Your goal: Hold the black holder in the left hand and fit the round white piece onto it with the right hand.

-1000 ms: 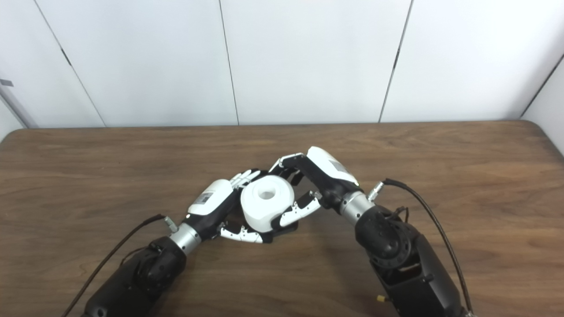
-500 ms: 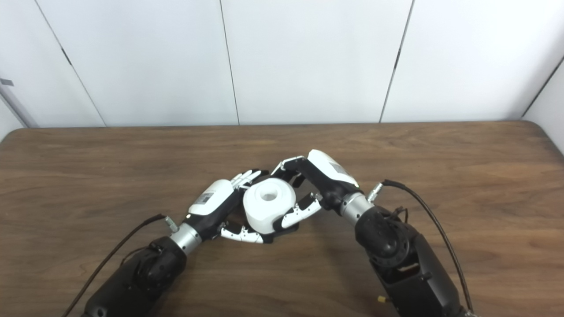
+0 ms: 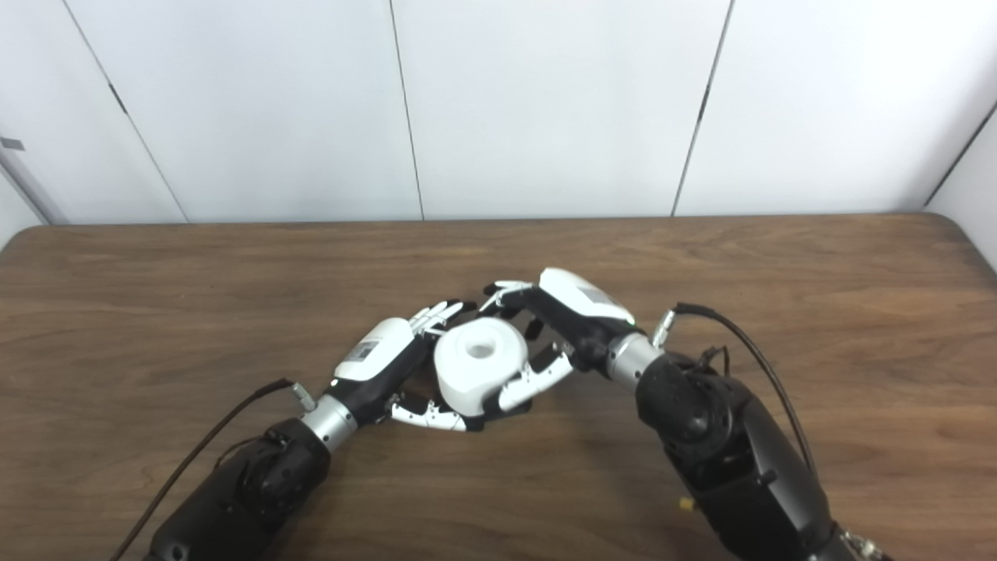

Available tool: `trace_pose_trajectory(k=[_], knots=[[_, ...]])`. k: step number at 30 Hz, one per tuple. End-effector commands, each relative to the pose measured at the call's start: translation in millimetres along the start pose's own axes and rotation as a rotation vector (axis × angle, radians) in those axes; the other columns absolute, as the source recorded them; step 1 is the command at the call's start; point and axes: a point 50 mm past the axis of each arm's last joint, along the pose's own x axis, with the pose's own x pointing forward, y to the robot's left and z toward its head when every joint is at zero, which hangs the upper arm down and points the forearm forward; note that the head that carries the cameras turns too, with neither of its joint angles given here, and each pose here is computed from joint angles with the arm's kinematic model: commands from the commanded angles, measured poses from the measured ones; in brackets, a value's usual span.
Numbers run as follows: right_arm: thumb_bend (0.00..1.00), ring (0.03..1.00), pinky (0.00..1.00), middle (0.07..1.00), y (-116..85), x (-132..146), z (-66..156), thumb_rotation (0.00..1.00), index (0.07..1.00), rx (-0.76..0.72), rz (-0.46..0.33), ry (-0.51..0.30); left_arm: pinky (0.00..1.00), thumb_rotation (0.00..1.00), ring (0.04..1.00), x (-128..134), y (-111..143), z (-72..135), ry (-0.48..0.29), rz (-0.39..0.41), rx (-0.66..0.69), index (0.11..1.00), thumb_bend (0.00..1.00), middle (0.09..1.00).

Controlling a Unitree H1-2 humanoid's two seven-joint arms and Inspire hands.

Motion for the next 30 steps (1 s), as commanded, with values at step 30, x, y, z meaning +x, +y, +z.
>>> trace_pose_trajectory(k=[30], knots=[[1.0, 0.891, 0.7, 0.951, -64.6, -25.9, -11.9, 0.21, 0.969, -0.051, 0.058, -0.068, 1.0, 0.06, 1.0, -24.3, -35.1, -17.4, 0.091, -0.2, 0.021, 0.482, 0.52, 0.972]])
